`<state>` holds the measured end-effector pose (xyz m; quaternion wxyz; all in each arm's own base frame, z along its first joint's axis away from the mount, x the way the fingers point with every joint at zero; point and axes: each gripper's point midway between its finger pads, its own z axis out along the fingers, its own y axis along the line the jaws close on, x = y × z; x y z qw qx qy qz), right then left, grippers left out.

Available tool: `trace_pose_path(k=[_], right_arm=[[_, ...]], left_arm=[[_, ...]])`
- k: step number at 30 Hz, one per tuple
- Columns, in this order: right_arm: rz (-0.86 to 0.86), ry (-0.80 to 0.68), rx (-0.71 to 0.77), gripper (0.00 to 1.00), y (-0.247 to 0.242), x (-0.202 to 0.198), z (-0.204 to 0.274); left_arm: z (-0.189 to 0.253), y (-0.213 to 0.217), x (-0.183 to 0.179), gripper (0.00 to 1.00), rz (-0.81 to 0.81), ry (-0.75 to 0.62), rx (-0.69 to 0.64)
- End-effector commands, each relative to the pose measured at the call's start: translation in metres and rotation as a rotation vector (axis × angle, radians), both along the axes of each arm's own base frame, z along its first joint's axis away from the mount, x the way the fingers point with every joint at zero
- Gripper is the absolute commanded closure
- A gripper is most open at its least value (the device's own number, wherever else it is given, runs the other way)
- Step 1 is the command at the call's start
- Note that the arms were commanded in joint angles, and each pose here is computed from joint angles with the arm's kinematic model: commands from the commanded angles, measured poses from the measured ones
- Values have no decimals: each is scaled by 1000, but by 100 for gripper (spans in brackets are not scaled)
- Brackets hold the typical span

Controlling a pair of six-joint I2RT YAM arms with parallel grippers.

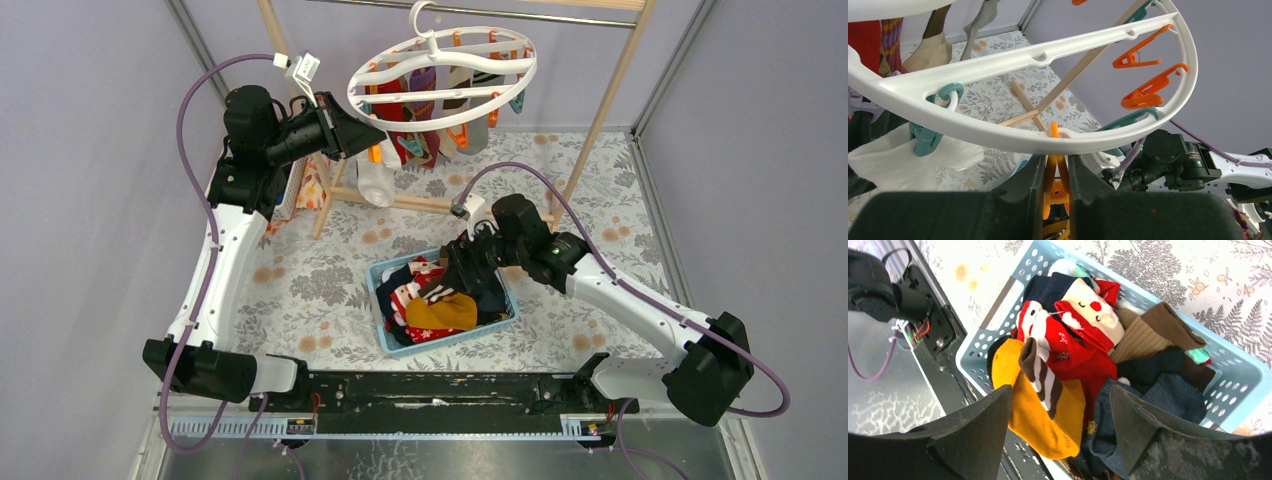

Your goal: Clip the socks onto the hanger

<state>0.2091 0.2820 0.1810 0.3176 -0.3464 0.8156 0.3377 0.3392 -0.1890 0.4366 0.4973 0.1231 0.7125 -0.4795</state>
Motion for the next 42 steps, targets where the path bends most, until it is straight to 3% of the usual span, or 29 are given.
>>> trace_pose_path(k=[1, 16, 28, 30, 34, 35, 42], right_arm=[[160, -126, 76, 24, 17, 0, 26], [228, -113, 113, 38, 37, 0, -3], [238, -78, 120, 43, 31, -15, -20], [223, -95, 129, 51, 31, -12, -17], [203, -126, 191, 94, 38, -7, 0], [193, -123, 213, 100, 40, -7, 6], [175, -192, 416, 100, 47, -12, 71]], left_arm=[[8, 3, -5, 96, -4, -22, 3], [12, 3, -8, 96, -9, -31, 3], [13, 3, -8, 96, -12, -31, 5], [13, 4, -9, 96, -13, -30, 4], [14, 4, -10, 96, -13, -33, 5], [14, 5, -11, 96, -14, -33, 6], [16, 3, -13, 96, -40, -38, -1]])
